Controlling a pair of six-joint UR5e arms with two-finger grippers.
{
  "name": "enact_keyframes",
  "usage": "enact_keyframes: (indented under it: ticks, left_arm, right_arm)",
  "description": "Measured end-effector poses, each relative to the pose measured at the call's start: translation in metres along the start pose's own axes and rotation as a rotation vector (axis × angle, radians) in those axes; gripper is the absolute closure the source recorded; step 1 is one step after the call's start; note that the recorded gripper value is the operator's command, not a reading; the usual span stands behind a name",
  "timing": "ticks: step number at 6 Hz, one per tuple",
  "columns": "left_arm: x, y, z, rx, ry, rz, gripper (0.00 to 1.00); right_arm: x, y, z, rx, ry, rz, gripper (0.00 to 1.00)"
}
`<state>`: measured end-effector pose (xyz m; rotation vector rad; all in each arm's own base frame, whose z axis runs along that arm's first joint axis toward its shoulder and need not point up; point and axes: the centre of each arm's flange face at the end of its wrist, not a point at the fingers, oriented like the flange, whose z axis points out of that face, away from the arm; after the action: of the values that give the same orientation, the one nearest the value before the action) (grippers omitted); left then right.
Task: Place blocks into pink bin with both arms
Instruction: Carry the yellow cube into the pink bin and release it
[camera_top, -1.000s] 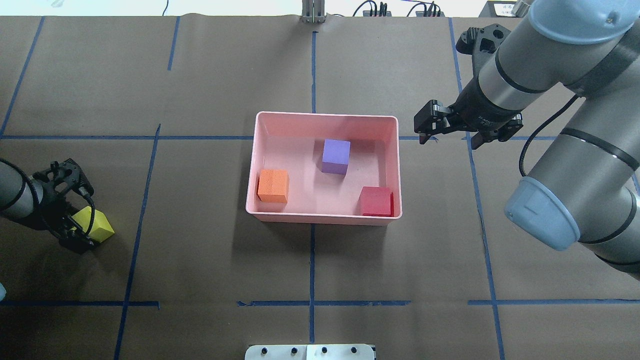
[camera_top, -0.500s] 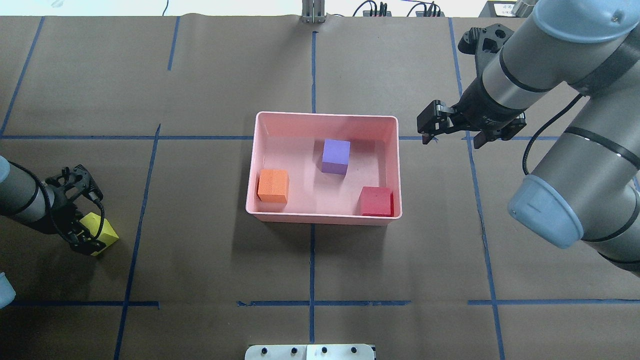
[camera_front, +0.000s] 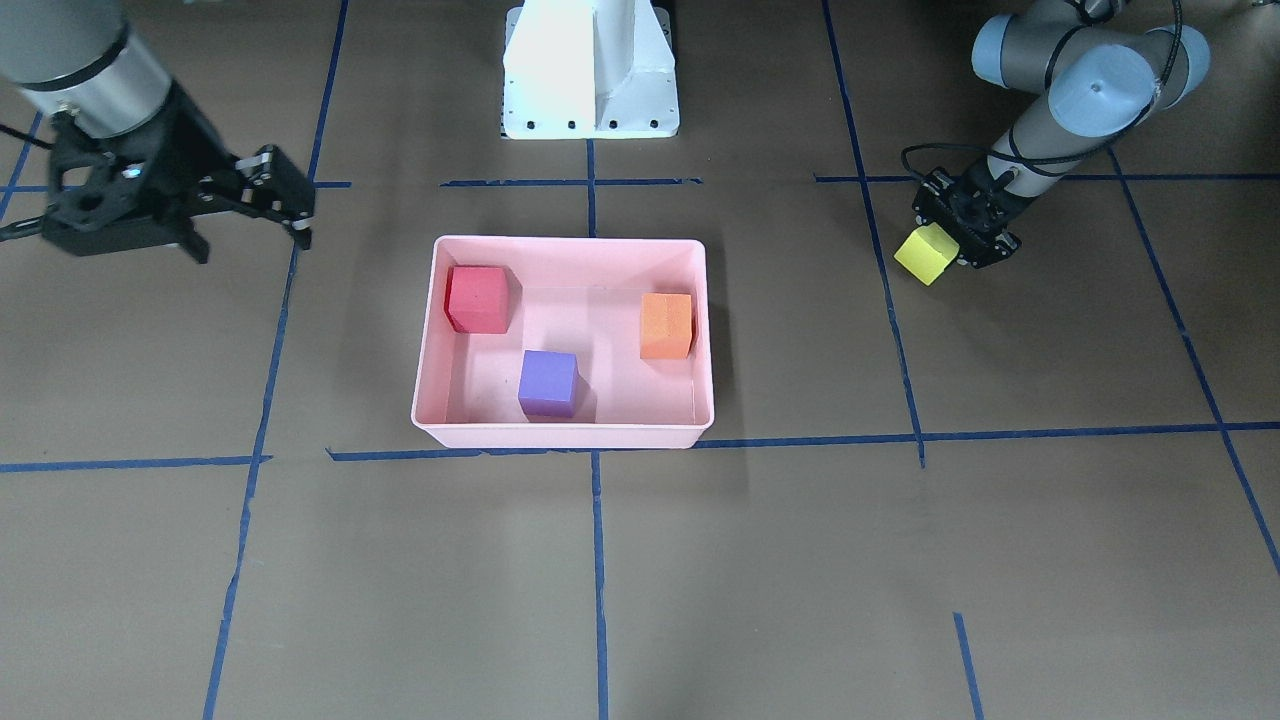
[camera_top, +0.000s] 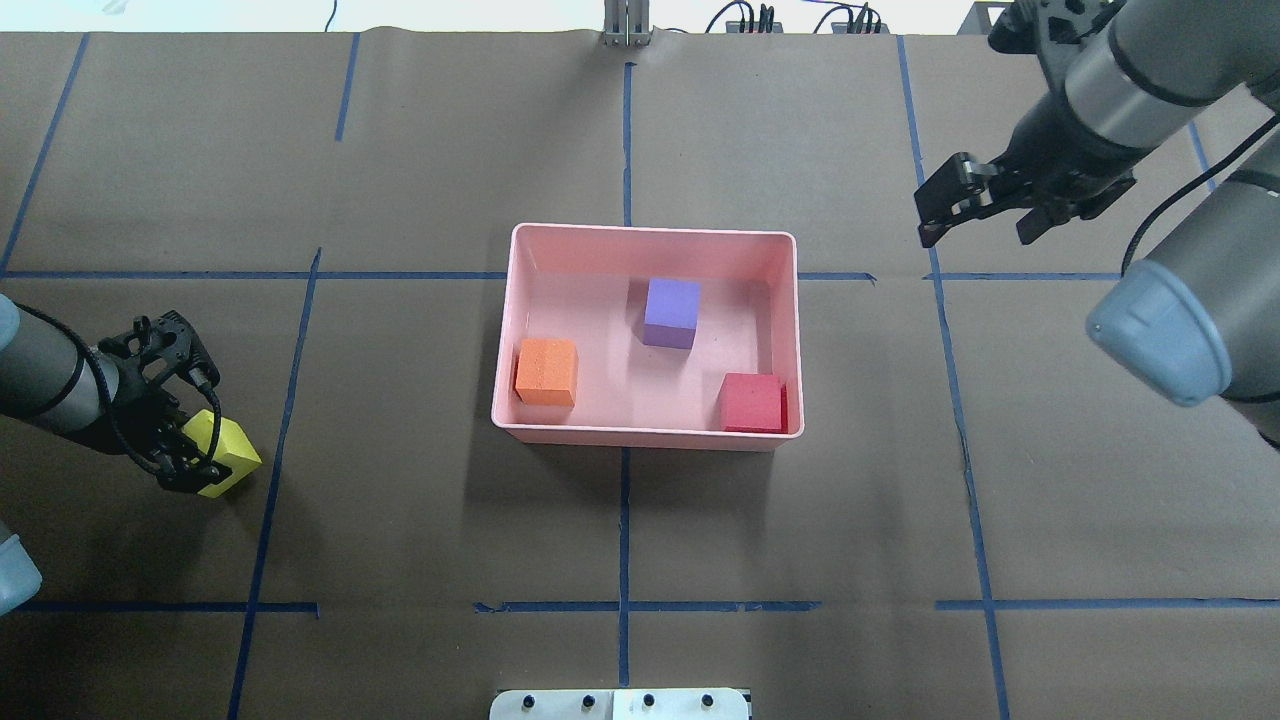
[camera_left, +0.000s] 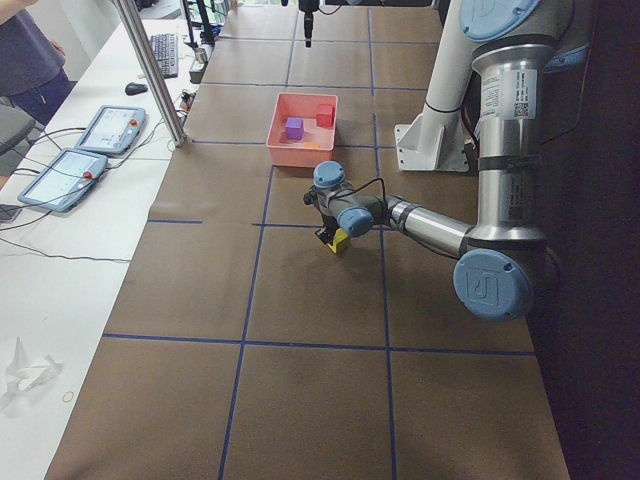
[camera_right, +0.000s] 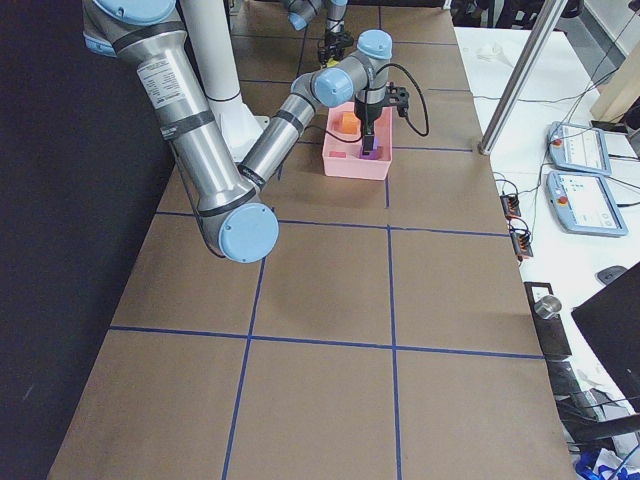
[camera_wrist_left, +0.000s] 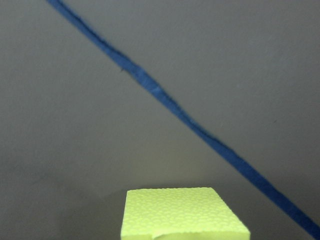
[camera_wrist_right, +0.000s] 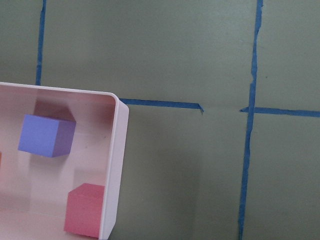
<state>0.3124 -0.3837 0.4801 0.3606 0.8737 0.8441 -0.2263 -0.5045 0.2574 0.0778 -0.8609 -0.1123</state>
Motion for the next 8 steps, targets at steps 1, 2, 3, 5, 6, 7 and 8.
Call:
enact_keyframes:
  ticks: [1, 2, 3, 5, 6, 7, 8]
  left_arm:
    - [0.002, -0.020, -0.015, 0.035, -0.008, -0.017, 0.46]
    - [0.008, -0.057, -0.031, 0.060, -0.014, -0.074, 0.46]
    - [0.026, -0.116, -0.050, 0.062, -0.015, -0.160, 0.46]
    - [0.089, -0.236, -0.101, 0.023, -0.016, -0.343, 0.45]
    - [0.131, -0.285, -0.118, 0.023, 0.004, -0.445, 0.42]
    - [0.172, -0.335, -0.121, 0.025, 0.020, -0.540, 0.33]
    - [0.208, -0.376, -0.111, 0.025, 0.006, -0.598, 0.06]
  right_arm:
    - [0.050, -0.008, -0.005, -0.012, 0.004, -0.094, 0.00]
    - [0.102, -0.011, -0.010, -0.021, 0.012, -0.184, 0.00]
    - [0.155, -0.009, -0.013, -0.031, 0.024, -0.263, 0.00]
    - [0.255, 0.022, -0.020, -0.048, 0.046, -0.361, 0.00]
    - [0.298, 0.047, -0.018, -0.066, 0.051, -0.396, 0.00]
    - [0.332, 0.073, -0.013, -0.085, 0.055, -0.408, 0.00]
    - [0.357, 0.094, -0.012, -0.095, 0.056, -0.401, 0.00]
